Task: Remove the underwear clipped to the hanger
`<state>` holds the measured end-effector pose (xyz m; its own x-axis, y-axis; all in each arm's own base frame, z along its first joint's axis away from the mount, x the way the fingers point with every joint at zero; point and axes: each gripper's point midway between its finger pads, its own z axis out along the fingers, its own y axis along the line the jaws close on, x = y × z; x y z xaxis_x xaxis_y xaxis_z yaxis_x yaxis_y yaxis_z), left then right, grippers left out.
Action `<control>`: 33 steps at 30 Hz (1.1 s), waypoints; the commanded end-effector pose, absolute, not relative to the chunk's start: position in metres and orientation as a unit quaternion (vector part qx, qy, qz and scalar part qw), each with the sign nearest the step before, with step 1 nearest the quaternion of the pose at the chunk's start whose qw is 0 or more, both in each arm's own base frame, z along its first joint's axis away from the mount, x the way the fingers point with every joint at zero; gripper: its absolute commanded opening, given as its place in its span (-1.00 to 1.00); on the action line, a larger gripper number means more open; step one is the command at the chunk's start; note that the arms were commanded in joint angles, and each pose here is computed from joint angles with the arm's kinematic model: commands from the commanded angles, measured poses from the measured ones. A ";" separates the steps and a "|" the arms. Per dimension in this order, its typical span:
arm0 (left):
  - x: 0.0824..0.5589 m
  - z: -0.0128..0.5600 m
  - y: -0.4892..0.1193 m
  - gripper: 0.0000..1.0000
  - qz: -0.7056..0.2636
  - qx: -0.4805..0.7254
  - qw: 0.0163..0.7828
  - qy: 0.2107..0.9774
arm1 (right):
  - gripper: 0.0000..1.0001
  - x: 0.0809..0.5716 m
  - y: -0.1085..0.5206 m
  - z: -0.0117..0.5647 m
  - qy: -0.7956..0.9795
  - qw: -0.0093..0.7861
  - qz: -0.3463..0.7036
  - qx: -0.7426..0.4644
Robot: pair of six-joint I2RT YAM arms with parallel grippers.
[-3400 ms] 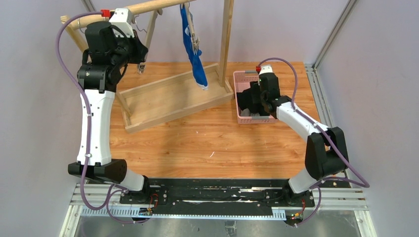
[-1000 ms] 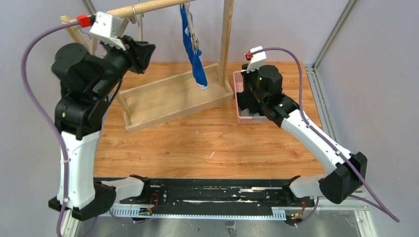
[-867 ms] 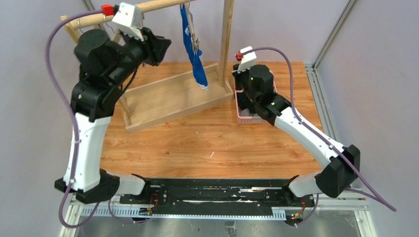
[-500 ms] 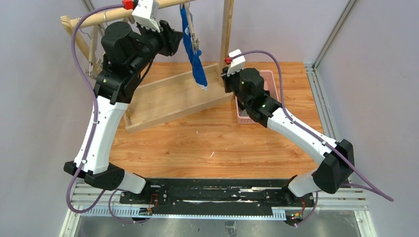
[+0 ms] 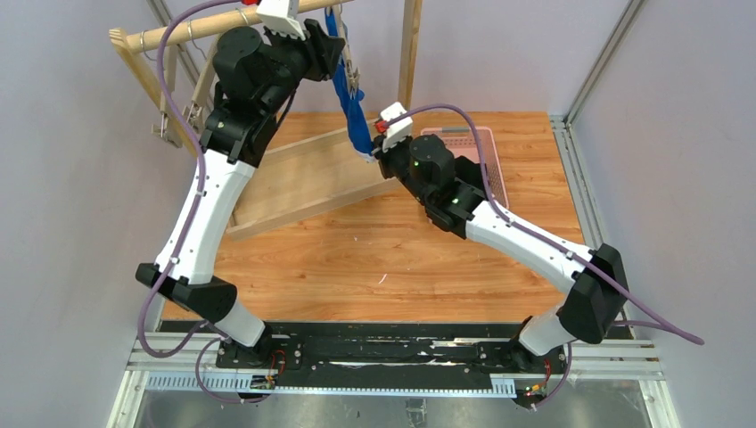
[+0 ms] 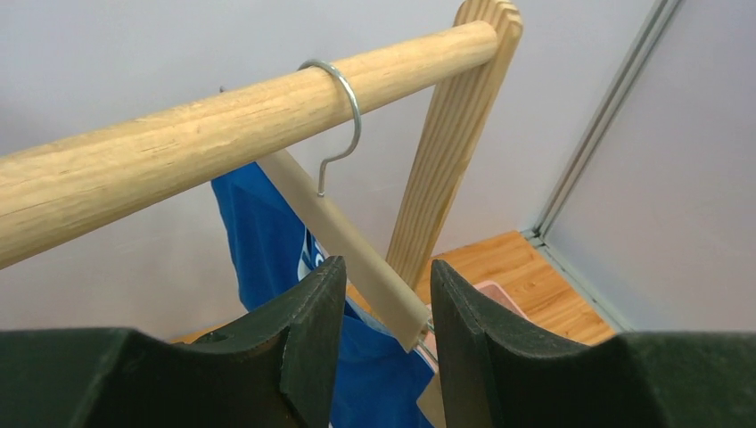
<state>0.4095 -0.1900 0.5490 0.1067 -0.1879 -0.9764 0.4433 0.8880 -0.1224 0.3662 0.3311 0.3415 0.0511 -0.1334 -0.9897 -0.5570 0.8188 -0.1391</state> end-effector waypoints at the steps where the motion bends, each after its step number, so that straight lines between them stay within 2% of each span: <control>1: 0.423 0.556 -0.191 -0.03 -0.203 0.086 0.746 0.628 | -0.99 0.359 0.357 0.363 0.638 0.700 0.156 -0.281; 17: 0.441 0.545 -0.177 0.15 -0.153 0.061 0.749 0.642 | -0.99 0.350 0.370 0.350 0.630 0.698 0.130 -0.315; 33: 0.457 0.521 -0.190 0.16 -0.149 0.090 0.725 0.667 | -0.99 0.349 0.371 0.341 0.632 0.693 0.130 -0.322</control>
